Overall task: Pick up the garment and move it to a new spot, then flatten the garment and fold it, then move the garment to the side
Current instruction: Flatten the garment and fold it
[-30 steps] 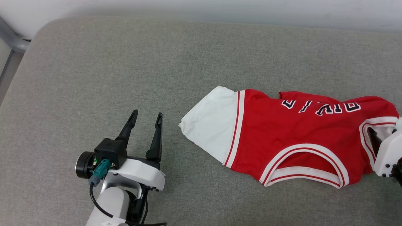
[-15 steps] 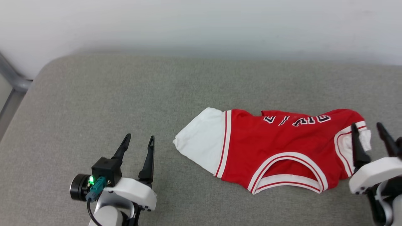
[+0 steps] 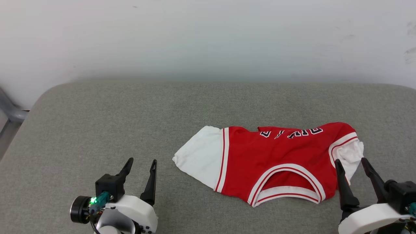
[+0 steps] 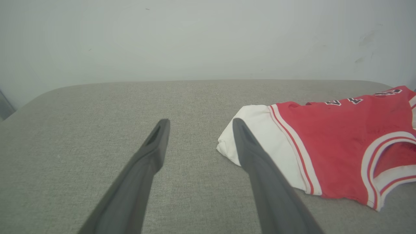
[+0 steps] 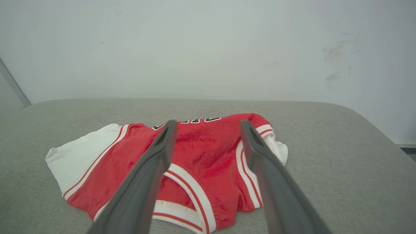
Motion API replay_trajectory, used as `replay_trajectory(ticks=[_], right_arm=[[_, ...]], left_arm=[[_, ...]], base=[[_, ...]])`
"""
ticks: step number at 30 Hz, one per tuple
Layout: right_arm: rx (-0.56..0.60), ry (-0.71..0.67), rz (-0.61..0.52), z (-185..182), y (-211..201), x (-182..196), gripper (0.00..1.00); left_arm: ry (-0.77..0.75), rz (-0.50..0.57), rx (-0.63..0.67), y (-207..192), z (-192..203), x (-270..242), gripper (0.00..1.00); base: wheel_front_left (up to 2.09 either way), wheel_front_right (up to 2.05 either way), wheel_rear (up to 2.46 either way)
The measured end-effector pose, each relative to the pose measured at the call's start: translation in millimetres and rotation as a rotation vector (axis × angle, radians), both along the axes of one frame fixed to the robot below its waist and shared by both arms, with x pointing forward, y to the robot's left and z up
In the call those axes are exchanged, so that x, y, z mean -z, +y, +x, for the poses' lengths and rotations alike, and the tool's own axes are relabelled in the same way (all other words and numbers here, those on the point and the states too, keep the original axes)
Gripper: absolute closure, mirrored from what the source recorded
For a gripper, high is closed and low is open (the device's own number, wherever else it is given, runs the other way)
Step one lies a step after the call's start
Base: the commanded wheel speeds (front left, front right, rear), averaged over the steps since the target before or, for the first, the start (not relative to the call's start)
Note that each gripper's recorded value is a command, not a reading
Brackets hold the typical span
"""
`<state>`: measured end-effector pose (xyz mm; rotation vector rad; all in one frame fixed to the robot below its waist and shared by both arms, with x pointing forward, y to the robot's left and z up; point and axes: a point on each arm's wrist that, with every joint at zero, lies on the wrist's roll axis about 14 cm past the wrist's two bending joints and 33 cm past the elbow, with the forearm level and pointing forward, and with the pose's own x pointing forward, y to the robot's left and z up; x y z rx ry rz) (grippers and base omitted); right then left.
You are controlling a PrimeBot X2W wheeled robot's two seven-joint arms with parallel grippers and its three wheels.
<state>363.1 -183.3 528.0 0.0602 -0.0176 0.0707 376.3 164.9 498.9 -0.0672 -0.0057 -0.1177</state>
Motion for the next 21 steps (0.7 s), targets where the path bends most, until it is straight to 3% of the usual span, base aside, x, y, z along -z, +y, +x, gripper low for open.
replay_trajectory(ticks=[10,21], right_arm=[[0.017,0.055,-0.002,2.7,-4.4,8.5,0.0],[0.063,0.135,0.023,17.4,-18.3,39.4,0.0]], left_arm=[[0.416,-0.054,0.137,-28.7,39.9,42.6,0.0],[0.83,0.031,0.262,-50.4,61.1,107.7,0.0]], base=[[0.0,0.0,0.0],[0.0,0.0,0.0]])
